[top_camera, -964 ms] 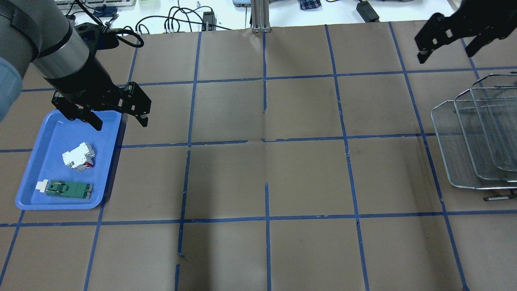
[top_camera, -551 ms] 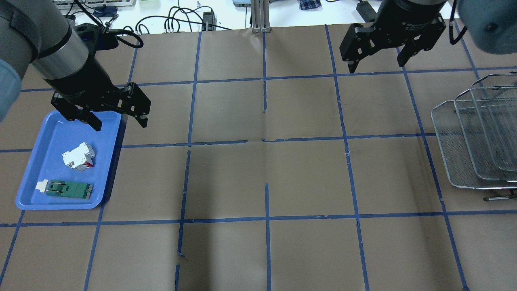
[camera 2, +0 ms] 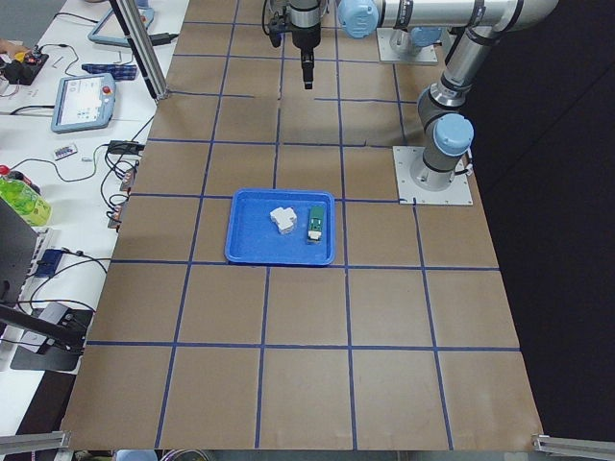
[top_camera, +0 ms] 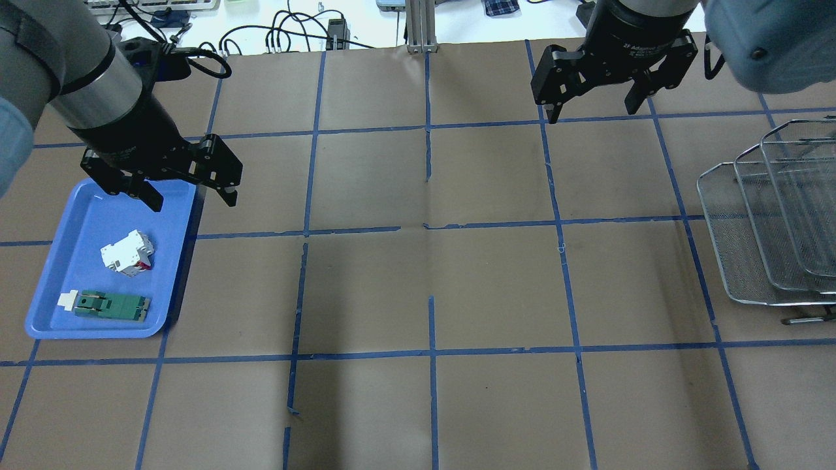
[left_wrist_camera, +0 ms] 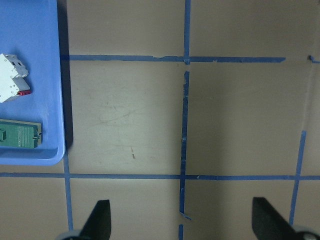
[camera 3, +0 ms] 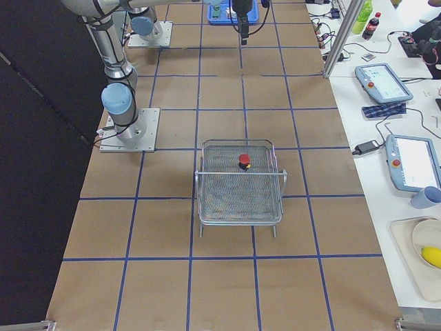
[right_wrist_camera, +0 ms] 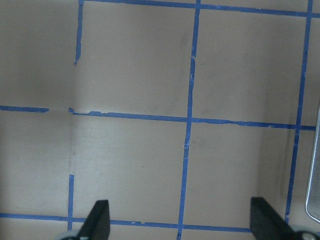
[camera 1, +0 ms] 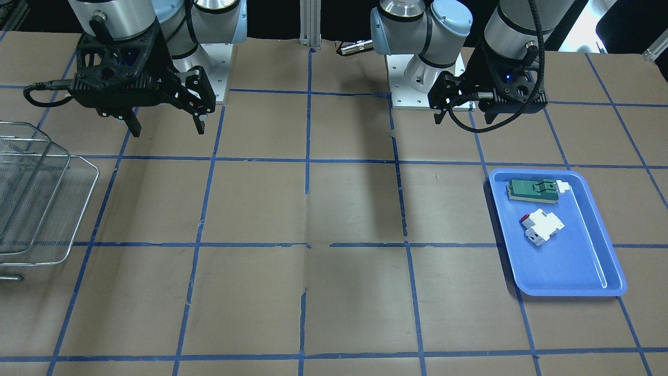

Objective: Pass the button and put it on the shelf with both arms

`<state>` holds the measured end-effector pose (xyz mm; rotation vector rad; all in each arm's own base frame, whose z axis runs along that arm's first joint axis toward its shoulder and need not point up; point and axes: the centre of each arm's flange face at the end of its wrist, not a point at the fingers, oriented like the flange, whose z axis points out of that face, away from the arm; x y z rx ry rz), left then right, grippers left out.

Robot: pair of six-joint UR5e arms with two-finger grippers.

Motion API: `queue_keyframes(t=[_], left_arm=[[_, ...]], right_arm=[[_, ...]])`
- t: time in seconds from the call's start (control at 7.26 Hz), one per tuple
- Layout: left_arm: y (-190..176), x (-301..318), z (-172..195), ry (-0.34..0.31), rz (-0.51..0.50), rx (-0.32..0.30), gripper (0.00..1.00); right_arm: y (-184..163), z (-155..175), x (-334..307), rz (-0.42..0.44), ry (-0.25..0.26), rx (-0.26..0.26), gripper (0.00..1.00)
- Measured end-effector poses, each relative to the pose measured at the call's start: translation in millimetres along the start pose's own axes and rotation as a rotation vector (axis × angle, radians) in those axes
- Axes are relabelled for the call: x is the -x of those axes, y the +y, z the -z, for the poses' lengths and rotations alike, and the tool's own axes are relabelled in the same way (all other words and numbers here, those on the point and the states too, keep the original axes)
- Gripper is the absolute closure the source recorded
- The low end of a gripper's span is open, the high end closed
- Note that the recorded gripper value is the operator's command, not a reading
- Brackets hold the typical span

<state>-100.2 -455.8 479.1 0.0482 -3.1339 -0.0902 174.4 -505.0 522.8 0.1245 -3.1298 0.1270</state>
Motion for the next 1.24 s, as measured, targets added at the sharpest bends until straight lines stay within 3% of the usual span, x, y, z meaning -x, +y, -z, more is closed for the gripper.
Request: queue_keyframes(t=[1.24], left_arm=[[0.6, -0.9, 3.3, 0.009, 0.002, -0.013, 0.0]], right_arm=[[-5.3, -4.6, -24.7, -0.047, 0.001, 0.02, 0.0]])
